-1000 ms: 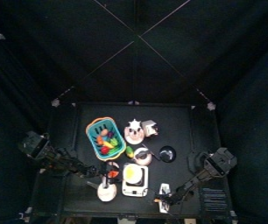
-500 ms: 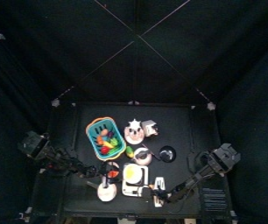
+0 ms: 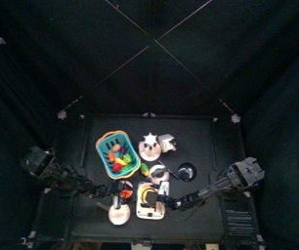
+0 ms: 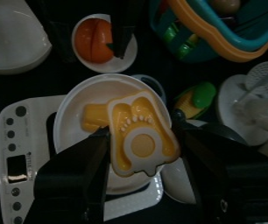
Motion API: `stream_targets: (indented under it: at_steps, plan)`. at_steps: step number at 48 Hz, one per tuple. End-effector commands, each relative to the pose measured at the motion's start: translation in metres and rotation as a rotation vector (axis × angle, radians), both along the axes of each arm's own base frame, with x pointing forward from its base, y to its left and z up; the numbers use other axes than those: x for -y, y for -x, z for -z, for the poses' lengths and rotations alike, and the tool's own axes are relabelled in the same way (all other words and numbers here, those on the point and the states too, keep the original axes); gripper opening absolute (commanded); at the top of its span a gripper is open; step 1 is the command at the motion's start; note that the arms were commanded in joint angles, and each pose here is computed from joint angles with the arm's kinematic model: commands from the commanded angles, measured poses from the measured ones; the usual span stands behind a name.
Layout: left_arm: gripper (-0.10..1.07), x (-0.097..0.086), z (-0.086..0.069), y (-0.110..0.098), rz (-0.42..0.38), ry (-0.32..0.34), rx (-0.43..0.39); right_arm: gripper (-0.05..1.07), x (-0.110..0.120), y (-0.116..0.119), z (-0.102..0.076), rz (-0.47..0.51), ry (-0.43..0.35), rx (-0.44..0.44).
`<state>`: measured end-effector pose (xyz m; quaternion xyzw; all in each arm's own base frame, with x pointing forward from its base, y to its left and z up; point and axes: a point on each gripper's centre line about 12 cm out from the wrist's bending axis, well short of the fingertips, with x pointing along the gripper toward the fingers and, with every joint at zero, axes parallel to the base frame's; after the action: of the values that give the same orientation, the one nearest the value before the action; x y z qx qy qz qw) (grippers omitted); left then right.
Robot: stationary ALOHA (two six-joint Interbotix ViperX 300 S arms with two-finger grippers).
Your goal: Grab and place other squash half into pot
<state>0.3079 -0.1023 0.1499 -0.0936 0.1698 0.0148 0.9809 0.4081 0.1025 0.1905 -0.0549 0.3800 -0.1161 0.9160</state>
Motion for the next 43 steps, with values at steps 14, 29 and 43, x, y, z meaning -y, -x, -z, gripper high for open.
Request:
stream_targets:
  at_steps: [14, 29, 43]
  plan:
    - [0.87, 0.001, -0.008, -0.002, -0.002, 0.010, 0.027, 0.82, 0.011, 0.001, 0.011, -0.016, -0.120, 0.007]
    - [0.87, 0.001, -0.008, -0.002, -0.003, 0.010, 0.027, 0.96, 0.011, 0.000, 0.009, -0.014, -0.126, 0.010]
    - [0.87, 0.001, -0.008, -0.003, -0.003, 0.010, 0.029, 0.96, 0.013, 0.004, -0.010, -0.030, -0.101, 0.056]
